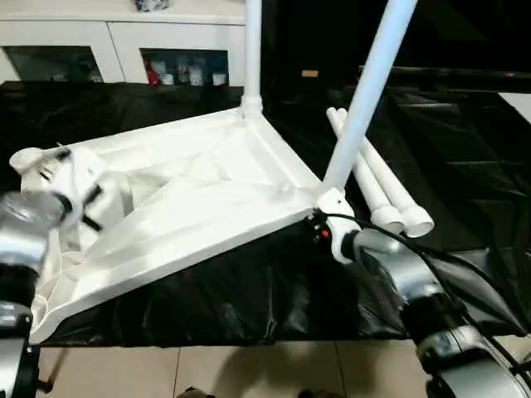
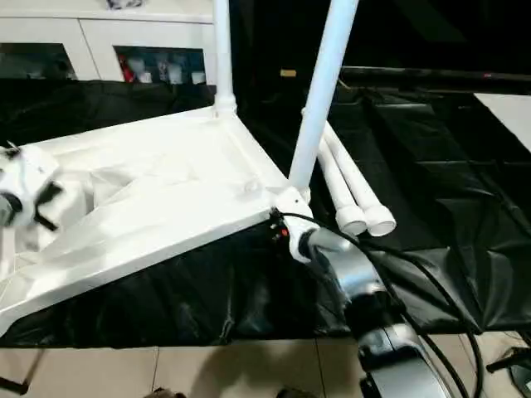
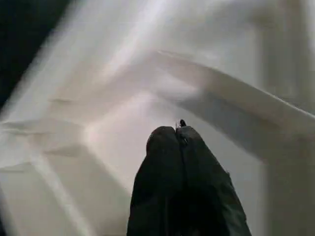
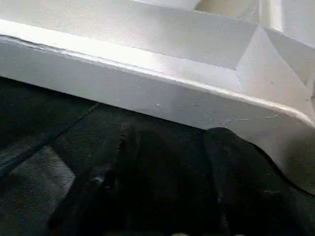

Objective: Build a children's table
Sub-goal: Rotate table base

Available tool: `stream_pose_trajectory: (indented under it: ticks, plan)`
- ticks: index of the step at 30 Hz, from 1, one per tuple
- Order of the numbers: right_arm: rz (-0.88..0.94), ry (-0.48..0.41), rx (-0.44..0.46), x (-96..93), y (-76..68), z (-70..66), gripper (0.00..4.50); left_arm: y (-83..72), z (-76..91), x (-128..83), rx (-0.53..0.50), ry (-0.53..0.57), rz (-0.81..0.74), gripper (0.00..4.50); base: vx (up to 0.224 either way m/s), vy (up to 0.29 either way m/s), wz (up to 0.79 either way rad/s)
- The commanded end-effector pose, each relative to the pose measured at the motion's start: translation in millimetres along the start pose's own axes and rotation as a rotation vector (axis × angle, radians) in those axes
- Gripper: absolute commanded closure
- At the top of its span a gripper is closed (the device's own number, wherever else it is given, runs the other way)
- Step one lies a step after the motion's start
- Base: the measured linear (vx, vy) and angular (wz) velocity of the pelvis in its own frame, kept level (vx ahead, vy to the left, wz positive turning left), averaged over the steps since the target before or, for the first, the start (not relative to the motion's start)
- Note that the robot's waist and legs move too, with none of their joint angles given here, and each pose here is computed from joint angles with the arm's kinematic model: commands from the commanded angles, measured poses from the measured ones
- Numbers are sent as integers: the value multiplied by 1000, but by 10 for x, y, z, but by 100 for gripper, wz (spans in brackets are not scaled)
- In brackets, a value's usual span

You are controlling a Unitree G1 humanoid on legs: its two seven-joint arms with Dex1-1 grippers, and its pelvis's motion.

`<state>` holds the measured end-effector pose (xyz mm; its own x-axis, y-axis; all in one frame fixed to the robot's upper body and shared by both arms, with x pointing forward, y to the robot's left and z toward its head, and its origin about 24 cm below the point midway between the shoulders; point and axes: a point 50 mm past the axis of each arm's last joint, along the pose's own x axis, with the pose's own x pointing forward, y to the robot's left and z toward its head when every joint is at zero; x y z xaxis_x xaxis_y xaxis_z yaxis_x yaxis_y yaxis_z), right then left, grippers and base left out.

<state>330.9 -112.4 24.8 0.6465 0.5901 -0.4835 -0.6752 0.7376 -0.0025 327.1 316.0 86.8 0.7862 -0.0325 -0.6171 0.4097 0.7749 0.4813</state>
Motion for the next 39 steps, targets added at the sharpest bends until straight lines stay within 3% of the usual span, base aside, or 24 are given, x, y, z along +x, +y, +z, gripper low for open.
stream_pose_trajectory:
  ticks: [1, 5, 9, 11, 12, 16, 18, 24, 27, 29, 32, 36, 39]
  plan:
    - [-42, -2, -17, 6, -61, 46, 226, -86, -29, 21, 18, 36, -88, 450, 0, 0, 0]
    - [-100, -3, -14, 60, -106, 76, 255, -231, -147, 14, 96, 129, -262, 450, 0, 0, 0]
    - [-133, -26, 9, 97, -133, 130, 293, -311, -132, -15, 122, 122, -382, 450, 0, 0, 0]
    - [-155, -47, 32, 140, -149, 196, 306, -421, -35, -59, 117, 75, -523, 450, 0, 0, 0]
    - [-155, -47, 32, 140, -149, 196, 320, -421, -35, -59, 117, 75, -523, 450, 0, 0, 0]
    - [-126, -88, 31, 268, -51, 342, 348, -734, 316, -158, 109, -102, -834, 450, 0, 0, 0]
    - [-90, -90, 16, 336, 51, 379, 369, -873, 484, -124, 117, -166, -877, 450, 0, 0, 0]
    - [-15, -101, -4, 442, 252, 428, 414, -1050, 718, 32, 115, -255, -866, 450, 0, 0, 0]
    - [-13, -110, -14, 476, 302, 450, 436, -1064, 888, 197, 142, -308, -723, 450, 0, 0, 0]
    - [-35, -116, -19, 477, 277, 457, 448, -1012, 996, 296, 123, -331, -582, 450, 0, 0, 0]
    - [-49, -120, -20, 467, 247, 460, 448, -971, 1041, 338, 112, -337, -509, 450, 0, 0, 0]
    - [-148, -179, -15, 313, -9, 488, 448, -786, 997, 442, 178, -280, -247, 450, 0, 0, 0]
    - [-195, -210, -8, 233, -115, 510, 448, -743, 982, 453, 184, -284, -182, 450, 0, 0, 0]
